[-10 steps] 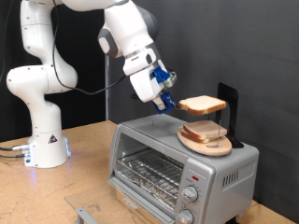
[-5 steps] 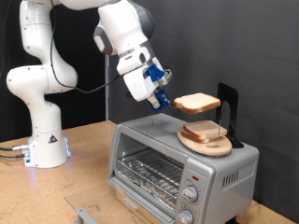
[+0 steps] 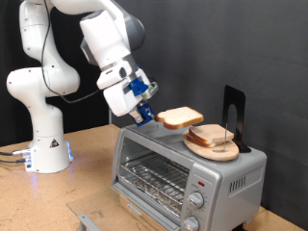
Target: Make a piece of toast with the oven
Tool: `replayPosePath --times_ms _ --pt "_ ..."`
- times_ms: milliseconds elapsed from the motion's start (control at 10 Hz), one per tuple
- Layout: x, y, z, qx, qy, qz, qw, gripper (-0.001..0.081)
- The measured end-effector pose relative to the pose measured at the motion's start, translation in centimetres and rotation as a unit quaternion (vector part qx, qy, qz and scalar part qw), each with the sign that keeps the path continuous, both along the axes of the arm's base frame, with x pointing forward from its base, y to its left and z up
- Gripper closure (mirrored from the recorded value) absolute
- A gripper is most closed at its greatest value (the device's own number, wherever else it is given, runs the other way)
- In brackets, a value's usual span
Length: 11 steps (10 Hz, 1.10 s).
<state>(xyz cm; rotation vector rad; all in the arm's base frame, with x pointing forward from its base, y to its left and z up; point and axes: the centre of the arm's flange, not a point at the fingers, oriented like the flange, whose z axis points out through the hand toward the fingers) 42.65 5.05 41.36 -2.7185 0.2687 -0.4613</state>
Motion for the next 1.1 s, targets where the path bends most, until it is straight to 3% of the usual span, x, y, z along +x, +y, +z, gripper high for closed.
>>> replayPosePath --times_ms 600,1100 --pt "-4.4 -4.4 -0.5 0.016 0.005 0.025 0.9995 0.0406" --pt "-5.9 -6.0 0.0 0.028 0.007 0.027 0.9992 0.0406"
